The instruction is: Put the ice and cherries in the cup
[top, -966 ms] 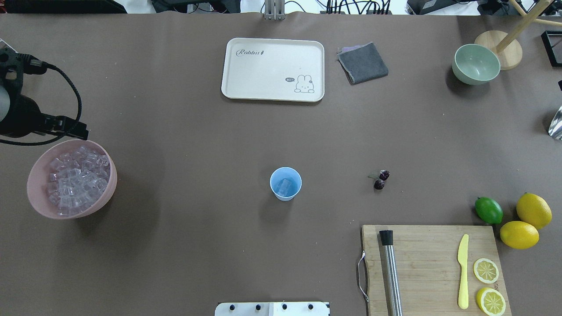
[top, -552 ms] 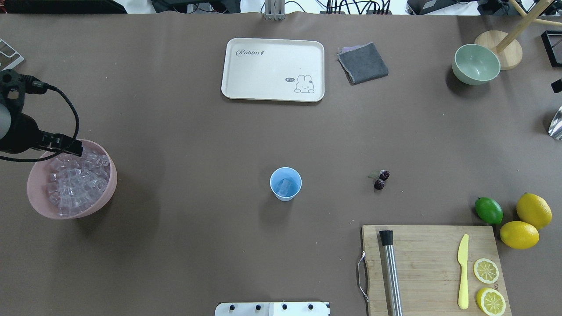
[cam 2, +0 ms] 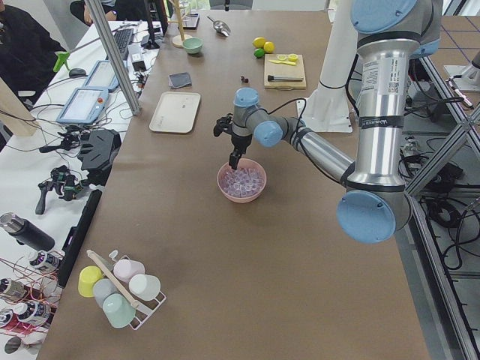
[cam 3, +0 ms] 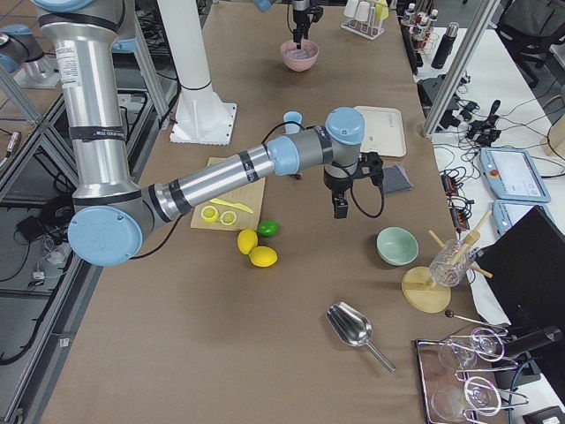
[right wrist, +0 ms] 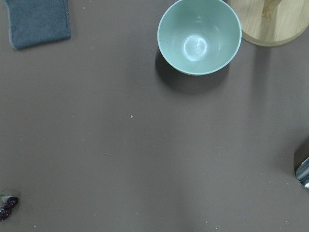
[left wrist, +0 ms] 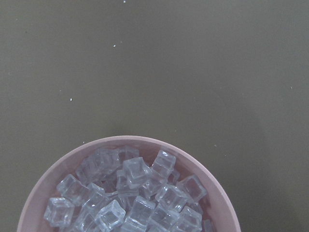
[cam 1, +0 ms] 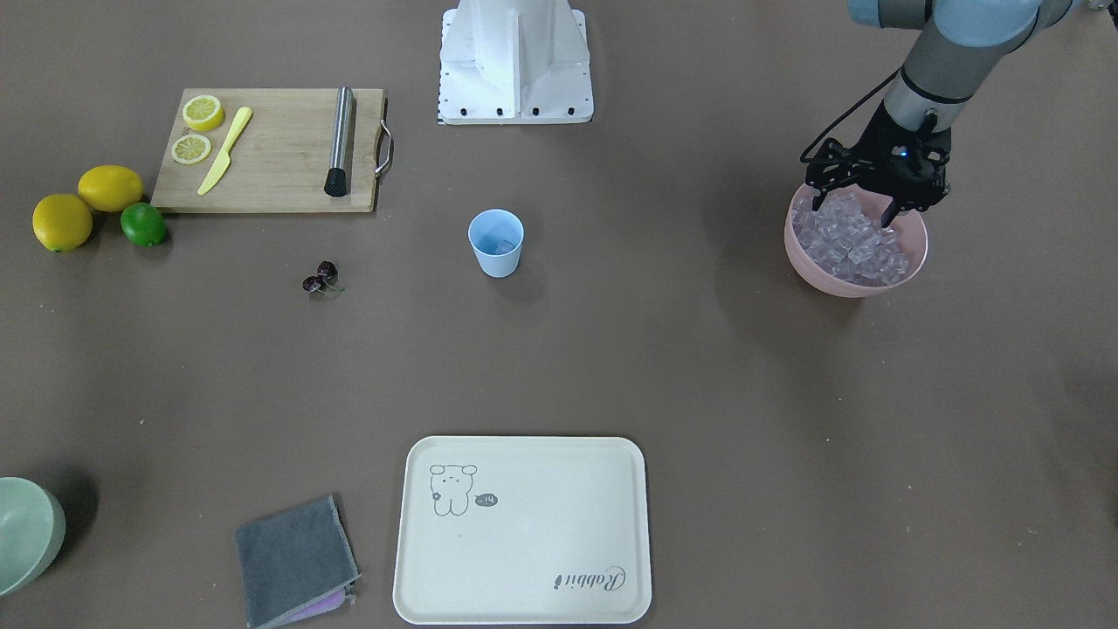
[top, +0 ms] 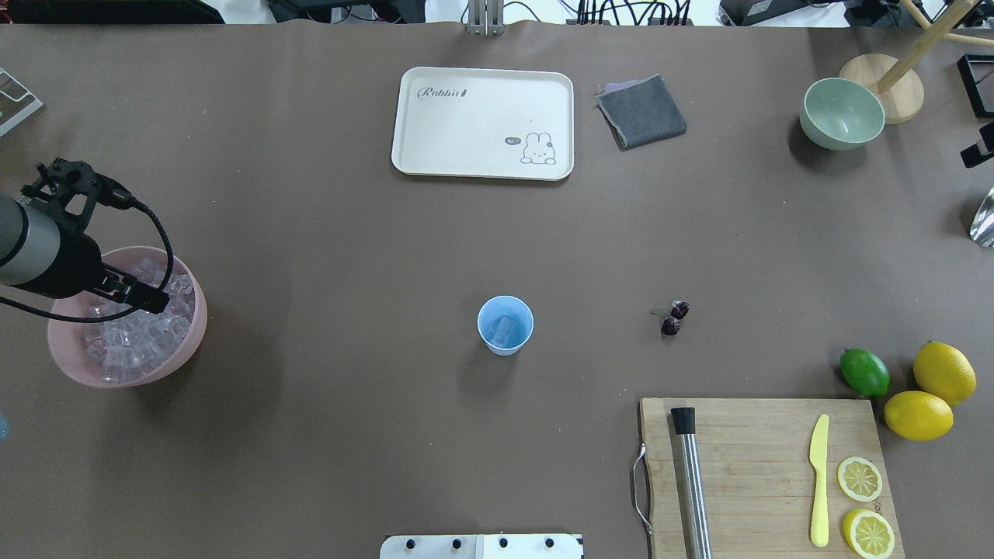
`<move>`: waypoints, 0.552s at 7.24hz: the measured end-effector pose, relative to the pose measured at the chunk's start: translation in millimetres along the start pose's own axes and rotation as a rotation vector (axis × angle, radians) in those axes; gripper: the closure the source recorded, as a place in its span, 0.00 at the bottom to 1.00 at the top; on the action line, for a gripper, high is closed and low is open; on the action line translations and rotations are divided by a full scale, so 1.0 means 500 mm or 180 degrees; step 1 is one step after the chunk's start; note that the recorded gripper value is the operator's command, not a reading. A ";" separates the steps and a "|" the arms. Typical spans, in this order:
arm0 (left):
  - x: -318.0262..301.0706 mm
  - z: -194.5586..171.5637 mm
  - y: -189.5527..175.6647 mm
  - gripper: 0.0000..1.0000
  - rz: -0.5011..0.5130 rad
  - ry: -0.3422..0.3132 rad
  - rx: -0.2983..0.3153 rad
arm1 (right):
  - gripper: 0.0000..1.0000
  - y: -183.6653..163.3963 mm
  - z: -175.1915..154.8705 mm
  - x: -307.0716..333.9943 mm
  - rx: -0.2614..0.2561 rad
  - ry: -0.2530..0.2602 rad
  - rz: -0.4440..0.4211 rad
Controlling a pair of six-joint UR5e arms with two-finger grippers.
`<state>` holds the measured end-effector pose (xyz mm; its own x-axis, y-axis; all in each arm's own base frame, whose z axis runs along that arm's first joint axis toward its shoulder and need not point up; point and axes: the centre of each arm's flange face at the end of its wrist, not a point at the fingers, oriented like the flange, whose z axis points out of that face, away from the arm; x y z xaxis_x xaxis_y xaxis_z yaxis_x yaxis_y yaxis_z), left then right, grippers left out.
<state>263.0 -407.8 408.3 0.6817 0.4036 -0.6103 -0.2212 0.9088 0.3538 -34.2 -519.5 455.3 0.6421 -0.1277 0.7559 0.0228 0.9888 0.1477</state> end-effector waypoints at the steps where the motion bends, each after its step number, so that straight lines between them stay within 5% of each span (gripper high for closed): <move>1: -0.009 0.011 0.000 0.05 0.0215 -0.0019 -0.0031 | 0.00 0.000 0.004 0.002 -0.0011 -0.0003 0.0059; 4: -0.006 0.043 -0.013 0.18 0.0465 0.0019 -0.0051 | 0.00 -0.001 -0.001 -0.005 0.0007 -0.0001 0.0285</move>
<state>277.4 -417.0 422.9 0.6372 0.5322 -0.5574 -0.3289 0.8419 0.4279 -35.4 -519.5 453.3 0.6411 -0.0388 0.7665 -0.0363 0.9961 0.0808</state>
